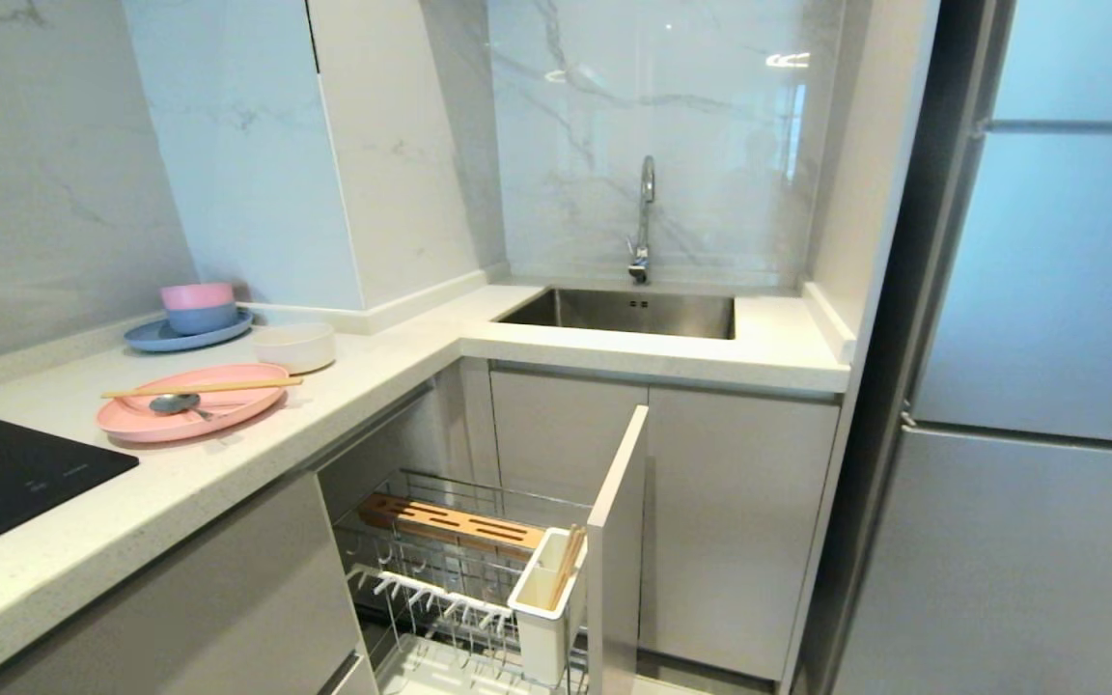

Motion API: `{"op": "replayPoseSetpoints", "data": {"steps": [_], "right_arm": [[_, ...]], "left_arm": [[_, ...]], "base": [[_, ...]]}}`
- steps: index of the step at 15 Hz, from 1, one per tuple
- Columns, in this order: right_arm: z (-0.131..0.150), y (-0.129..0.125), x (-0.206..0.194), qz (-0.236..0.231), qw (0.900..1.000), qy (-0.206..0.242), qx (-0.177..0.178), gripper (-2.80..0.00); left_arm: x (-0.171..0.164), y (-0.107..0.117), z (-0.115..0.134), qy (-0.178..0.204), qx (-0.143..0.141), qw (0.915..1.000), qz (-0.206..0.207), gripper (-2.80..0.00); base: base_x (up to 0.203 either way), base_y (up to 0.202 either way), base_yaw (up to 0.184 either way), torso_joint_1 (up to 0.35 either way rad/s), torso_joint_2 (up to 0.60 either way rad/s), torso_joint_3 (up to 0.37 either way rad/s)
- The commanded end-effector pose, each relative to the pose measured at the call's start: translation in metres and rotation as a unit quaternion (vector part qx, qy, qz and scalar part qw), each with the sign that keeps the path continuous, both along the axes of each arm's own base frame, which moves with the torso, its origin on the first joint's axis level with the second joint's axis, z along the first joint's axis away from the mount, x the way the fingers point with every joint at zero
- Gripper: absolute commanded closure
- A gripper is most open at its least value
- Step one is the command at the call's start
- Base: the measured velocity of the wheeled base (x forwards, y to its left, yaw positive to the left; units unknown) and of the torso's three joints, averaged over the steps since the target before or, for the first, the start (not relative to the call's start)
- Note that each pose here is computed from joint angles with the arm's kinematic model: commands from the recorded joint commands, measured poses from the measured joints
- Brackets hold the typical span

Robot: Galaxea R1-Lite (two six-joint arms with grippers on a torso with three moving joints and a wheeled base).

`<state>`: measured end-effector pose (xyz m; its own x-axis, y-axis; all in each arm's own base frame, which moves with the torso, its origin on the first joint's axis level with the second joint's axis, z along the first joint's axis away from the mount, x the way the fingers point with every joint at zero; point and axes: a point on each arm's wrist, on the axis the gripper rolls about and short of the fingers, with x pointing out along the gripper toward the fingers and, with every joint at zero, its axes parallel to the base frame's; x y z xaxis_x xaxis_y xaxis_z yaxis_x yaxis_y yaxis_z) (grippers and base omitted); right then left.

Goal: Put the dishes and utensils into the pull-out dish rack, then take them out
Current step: Pick up the bowl and place it in the cupboard

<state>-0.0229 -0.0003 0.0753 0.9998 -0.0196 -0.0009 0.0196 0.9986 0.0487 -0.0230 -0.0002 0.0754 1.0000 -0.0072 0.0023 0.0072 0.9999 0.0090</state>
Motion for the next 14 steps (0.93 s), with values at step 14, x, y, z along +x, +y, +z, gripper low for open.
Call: {"op": "replayPoseSetpoints", "data": {"steps": [14], "right_arm": [[-0.0004, 0.0, 0.0002, 0.0, 1.0, 0.001, 0.0, 0.0]], "left_arm": [[0.0001, 0.0001, 0.0, 0.0, -0.002, 1.0, 0.001, 0.0]], "base": [[0.0, 0.0, 0.0, 0.003, 0.0, -0.138]]}}
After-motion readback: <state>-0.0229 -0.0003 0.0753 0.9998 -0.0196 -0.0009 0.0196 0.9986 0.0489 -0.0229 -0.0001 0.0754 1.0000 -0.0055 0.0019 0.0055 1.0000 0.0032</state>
